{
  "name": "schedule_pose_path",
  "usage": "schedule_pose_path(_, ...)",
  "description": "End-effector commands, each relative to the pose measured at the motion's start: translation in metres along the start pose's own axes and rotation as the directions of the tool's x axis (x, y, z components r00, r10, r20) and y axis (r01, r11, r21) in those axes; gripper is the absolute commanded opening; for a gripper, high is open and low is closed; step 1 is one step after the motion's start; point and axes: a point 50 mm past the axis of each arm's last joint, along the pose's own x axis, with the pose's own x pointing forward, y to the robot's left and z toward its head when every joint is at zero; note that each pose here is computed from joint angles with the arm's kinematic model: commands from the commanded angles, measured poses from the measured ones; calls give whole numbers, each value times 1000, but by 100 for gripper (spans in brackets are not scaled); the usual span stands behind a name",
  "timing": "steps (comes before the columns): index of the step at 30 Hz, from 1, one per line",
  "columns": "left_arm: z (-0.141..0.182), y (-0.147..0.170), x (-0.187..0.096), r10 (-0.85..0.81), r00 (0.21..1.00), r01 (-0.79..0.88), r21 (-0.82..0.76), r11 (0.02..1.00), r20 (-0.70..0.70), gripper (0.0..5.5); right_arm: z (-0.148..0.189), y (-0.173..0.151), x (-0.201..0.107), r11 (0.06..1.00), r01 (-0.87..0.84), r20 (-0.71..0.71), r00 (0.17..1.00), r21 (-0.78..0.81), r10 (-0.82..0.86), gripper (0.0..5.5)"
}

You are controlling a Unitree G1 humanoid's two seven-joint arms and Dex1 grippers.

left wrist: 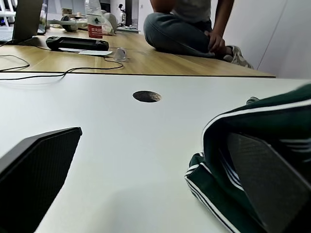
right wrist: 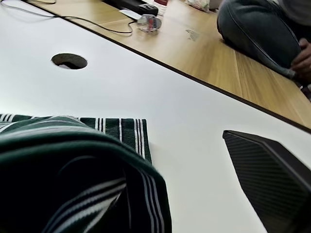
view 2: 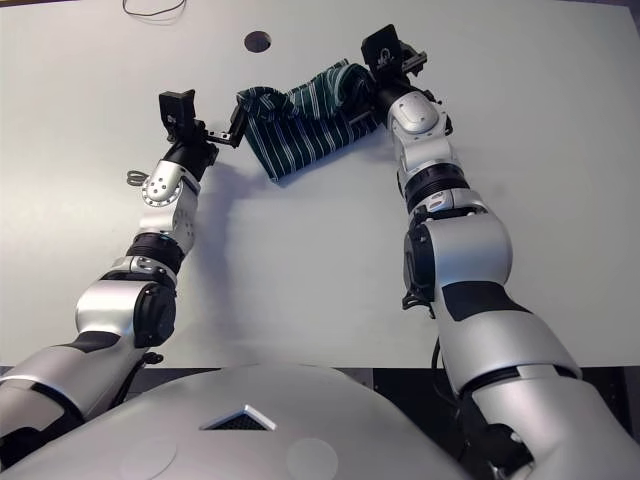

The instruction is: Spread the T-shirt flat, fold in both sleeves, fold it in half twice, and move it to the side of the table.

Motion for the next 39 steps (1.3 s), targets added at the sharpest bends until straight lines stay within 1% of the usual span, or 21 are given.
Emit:
schedule_pose_path(1, 0, 1, 4, 23, 999, -24, -52, 998, -32, 550, 11, -10, 2, 990, 48, 8, 999, 135, -49, 533)
schedule_pose_path(5, -7, 10, 3, 115, 988, -129, -136, 982, -103, 550, 10, -14, 2, 942, 95, -24, 995, 323, -92, 533)
schedule_pose_path(7, -9, 13, 4, 142, 981, -164, -174, 971, -129, 550, 10, -11, 3, 928, 81, -31, 997, 363, -75, 533)
schedule_pose_path(12, -12, 21, 4, 241, 950, -302, -378, 875, -200, 550, 13, -6, 6, 843, 79, -37, 997, 532, -69, 533)
schedule_pose_path(14, -13, 28, 2, 288, 933, -357, -449, 819, -216, 550, 13, -5, 6, 828, 74, -31, 997, 556, -68, 533)
schedule_pose_path(16, -15, 36, -3, 325, 919, -394, -488, 779, -224, 550, 19, 1, 10, 831, 65, -24, 998, 552, -62, 533)
schedule_pose_path(18, -18, 39, -8, 357, 910, -414, -486, 769, -211, 550, 36, 15, 17, 865, 76, -27, 997, 496, -73, 533)
schedule_pose_path(21, -17, 25, -9, 353, 929, -367, -388, 846, -110, 550, 54, 34, 24, 920, 125, -50, 992, 371, -114, 533)
schedule_pose_path(23, -15, 13, -11, 334, 942, -326, -306, 895, -28, 550, 60, 38, 26, 934, 150, -52, 989, 324, -140, 533)
schedule_pose_path(25, -11, 2, -17, 306, 950, -284, -221, 933, 69, 550, 61, 35, 25, 933, 183, -59, 983, 309, -173, 533)
schedule_pose_path(27, -8, -5, -25, 284, 948, -262, -155, 953, 143, 550, 56, 28, 24, 924, 220, -76, 975, 312, -207, 533)
schedule_pose_path(29, -3, -12, -34, 253, 945, -238, -96, 967, 209, 550, 44, 19, 20, 917, 253, -92, 967, 309, -236, 533)
schedule_pose_path(31, 6, -17, -41, 212, 935, -222, 5, 975, 285, 550, 32, 7, 14, 935, 270, -47, 963, 230, -267, 533)
schedule_pose_path(32, 11, -20, -45, 177, 929, -221, 105, 970, 325, 550, 28, 5, 11, 957, 253, 23, 966, 144, -259, 533)
schedule_pose_path(33, 18, -24, -48, 114, 924, -217, 255, 942, 365, 550, 25, 4, 8, 970, 235, 97, 966, 57, -240, 533)
schedule_pose_path(34, 25, -32, -50, 0, 920, -188, 442, 877, 391, 550, 22, 3, 2, 976, 217, 181, 961, -14, -211, 533)
schedule_pose_path(35, 29, -37, -52, -86, 914, -171, 567, 806, 397, 550, 20, 4, -3, 977, 202, 240, 954, -62, -181, 533)
schedule_pose_path(36, 34, -44, -51, -188, 906, -139, 685, 715, 381, 550, 18, -1, -9, 975, 206, 299, 938, -78, -174, 533)
schedule_pose_path(37, 38, -50, -50, -285, 896, -105, 787, 608, 340, 550, 18, -8, -17, 971, 219, 357, 918, -92, -173, 533)
schedule_pose_path(39, 42, -55, -46, -393, 883, -70, 900, 430, 256, 550, 21, -20, -31, 961, 261, 438, 878, -98, -194, 533)
